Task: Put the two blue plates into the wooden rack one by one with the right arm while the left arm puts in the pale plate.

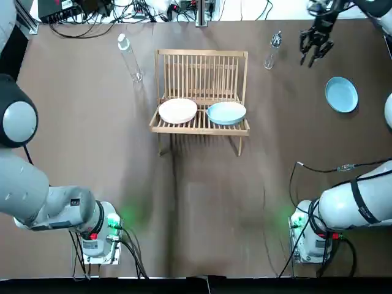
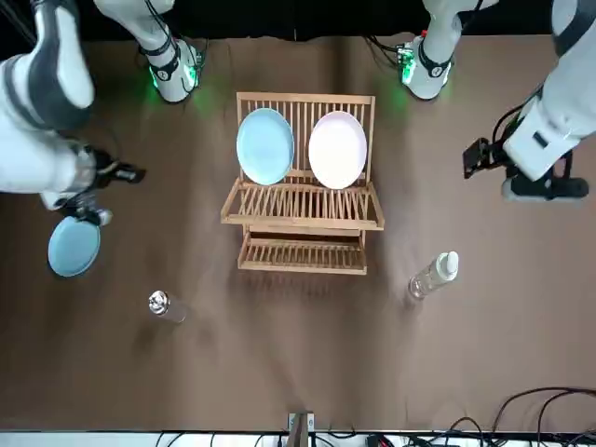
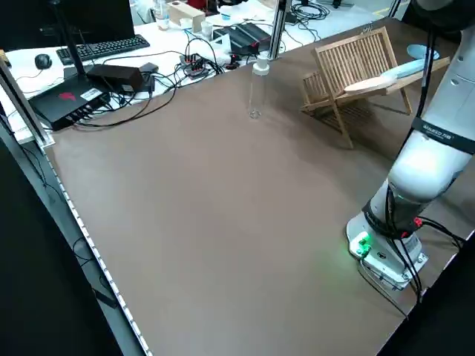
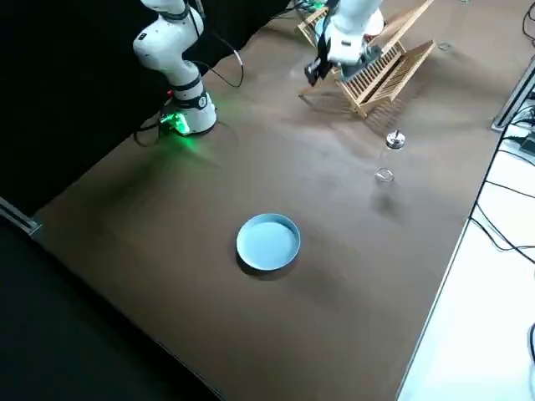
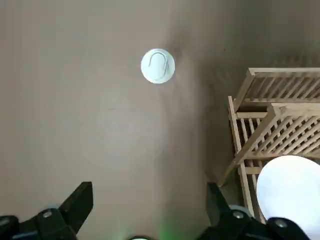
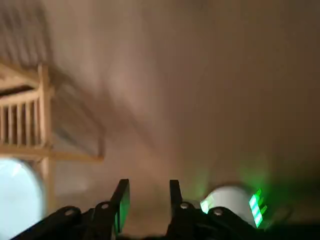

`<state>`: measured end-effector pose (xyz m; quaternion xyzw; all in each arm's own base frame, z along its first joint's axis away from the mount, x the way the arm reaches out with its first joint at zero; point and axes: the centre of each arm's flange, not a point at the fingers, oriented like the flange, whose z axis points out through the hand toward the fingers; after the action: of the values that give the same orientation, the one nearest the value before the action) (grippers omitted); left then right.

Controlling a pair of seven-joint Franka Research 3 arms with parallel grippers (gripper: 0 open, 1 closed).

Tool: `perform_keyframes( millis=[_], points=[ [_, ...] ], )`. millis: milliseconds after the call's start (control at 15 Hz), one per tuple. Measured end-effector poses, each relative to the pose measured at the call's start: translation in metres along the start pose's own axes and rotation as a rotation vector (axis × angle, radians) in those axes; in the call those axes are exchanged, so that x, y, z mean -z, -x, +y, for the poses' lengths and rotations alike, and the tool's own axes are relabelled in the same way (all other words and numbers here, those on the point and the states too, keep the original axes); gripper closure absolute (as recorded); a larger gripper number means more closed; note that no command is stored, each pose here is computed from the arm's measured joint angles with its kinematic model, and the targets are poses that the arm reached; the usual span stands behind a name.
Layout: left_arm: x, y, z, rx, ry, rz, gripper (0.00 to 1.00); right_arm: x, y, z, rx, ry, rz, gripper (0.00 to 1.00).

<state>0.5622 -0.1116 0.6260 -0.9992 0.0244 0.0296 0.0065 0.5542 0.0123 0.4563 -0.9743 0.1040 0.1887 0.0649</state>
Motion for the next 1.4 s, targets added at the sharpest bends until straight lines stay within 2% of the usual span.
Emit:
perform_keyframes(
  millis=[200, 267, 400, 533, 600, 800, 1000, 1267, 1400],
  points=[
    [0.016, 0.022, 0.0, -0.001, -0.015, 0.023, 0.0, -0.001, -0.036, 0.079, 0.085, 0.057, 0.081, 0.35],
    [0.016, 0.028, 0.0, -0.003, -0.018, 0.021, 0.0, -0.004, -0.047, 0.102, 0.092, 0.069, 0.106, 0.3],
    [0.014, 0.036, -0.002, -0.016, -0.022, 0.013, 0.0, -0.013, -0.07, 0.15, 0.116, 0.078, 0.161, 0.26],
    [0.011, 0.037, -0.006, -0.038, -0.023, 0.007, 0.0, -0.023, -0.088, 0.201, 0.149, 0.081, 0.222, 0.11],
    [0.01, 0.036, -0.008, -0.047, -0.023, 0.004, 0.0, -0.029, -0.096, 0.227, 0.172, 0.087, 0.256, 0.06],
    [0.007, 0.034, -0.022, -0.034, -0.003, -0.002, 0.0, -0.059, -0.119, 0.297, 0.219, 0.106, 0.315, 0.07],
    [0.007, 0.032, -0.035, -0.013, 0.007, 0.0, 0.0, -0.097, -0.14, 0.36, 0.23, 0.12, 0.345, 0.13],
    [0.007, 0.032, -0.035, -0.012, 0.008, 0.001, 0.0, -0.143, -0.143, 0.419, 0.215, 0.102, 0.327, 0.17],
    [0.007, 0.032, -0.035, -0.01, 0.008, 0.001, 0.0, -0.155, -0.141, 0.433, 0.191, 0.082, 0.32, 0.35]
  ],
)
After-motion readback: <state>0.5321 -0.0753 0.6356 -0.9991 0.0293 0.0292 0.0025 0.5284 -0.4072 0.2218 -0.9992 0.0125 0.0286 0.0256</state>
